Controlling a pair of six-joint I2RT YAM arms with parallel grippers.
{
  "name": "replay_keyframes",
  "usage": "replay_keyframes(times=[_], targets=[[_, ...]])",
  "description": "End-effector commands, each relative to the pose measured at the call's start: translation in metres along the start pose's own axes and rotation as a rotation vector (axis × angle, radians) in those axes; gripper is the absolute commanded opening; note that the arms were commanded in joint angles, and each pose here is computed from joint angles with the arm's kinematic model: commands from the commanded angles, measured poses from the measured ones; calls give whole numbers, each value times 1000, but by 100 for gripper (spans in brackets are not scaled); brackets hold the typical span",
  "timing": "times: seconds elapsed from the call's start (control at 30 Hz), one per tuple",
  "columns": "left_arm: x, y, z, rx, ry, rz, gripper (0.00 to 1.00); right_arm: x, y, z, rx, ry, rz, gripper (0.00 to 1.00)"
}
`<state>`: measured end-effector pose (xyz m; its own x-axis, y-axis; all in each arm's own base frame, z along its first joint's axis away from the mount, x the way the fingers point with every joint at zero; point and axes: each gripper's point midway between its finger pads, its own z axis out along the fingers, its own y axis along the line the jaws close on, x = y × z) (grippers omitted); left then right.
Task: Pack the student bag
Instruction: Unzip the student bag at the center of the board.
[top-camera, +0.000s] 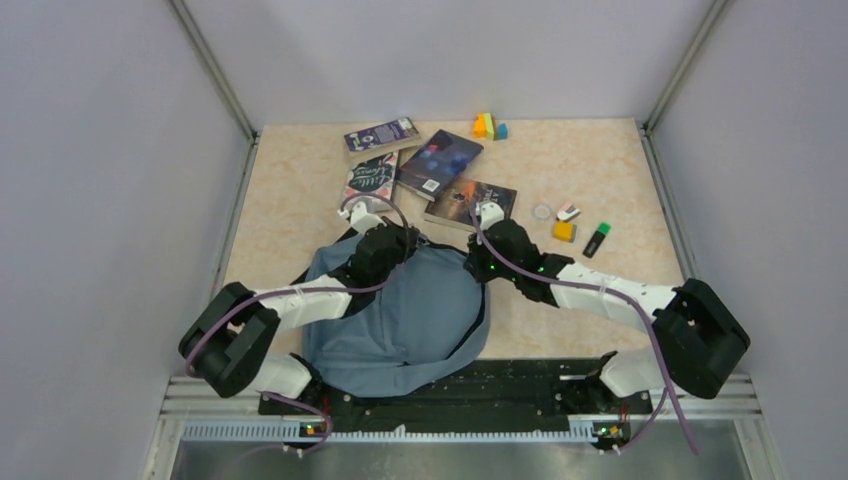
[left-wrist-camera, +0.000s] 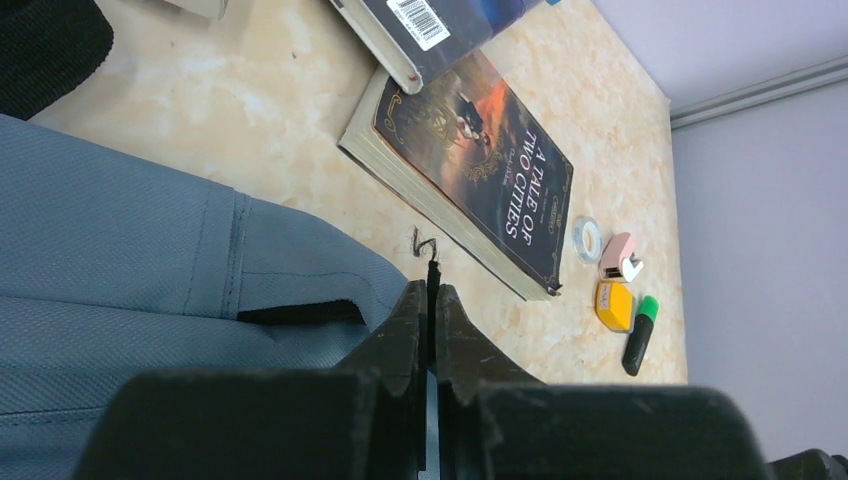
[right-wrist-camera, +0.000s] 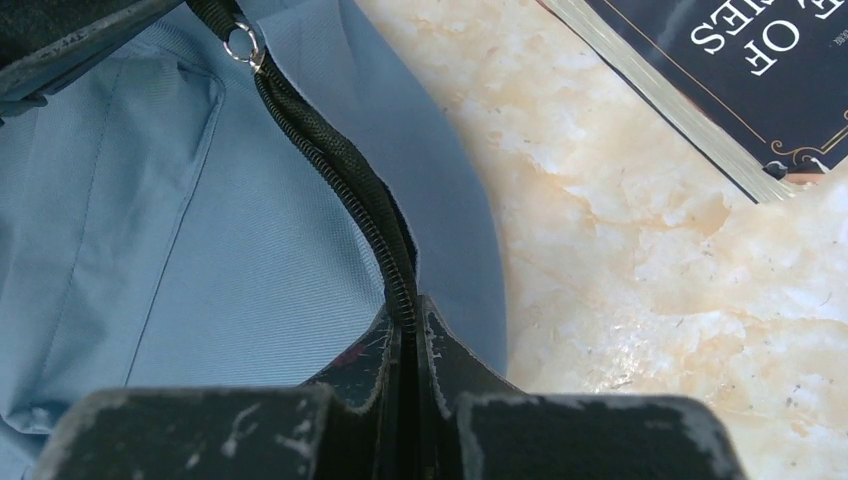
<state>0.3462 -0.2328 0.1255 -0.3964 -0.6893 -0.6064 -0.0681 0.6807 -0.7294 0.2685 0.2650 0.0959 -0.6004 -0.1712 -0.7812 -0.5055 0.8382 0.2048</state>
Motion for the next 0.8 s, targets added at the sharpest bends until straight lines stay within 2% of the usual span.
replay_keyframes(times=[0.0,0.13,0.17,0.3,0.37,0.4,0.5,0.6,0.7,0.77], targets=[[-47,-10,-6,29,-179,10,0,13,-18,-6,86,34,21,0],[-42,-29,-7,121,-139,78,0,6,-5,-7,2,20,-34,0],[-38,-35,-7,151,-116,95,0,2,0,-9,-27,11,-57,3],[-21,-56,-10,274,-34,166,0,-28,19,-23,-124,-61,-143,53],[-15,-58,-11,304,-7,176,0,-43,27,-30,-156,-98,-171,67],[-13,-59,-12,313,0,176,0,-49,29,-32,-166,-110,-185,70],[-8,-58,-13,327,18,185,0,-62,31,-32,-163,-126,-219,75],[-7,-57,-14,325,23,184,0,-72,33,-24,-161,-121,-262,75],[-6,-57,-15,330,25,181,0,-85,39,-11,-194,-132,-291,59],[-6,-57,-15,330,25,181,0,-90,41,-2,-213,-127,-339,57]])
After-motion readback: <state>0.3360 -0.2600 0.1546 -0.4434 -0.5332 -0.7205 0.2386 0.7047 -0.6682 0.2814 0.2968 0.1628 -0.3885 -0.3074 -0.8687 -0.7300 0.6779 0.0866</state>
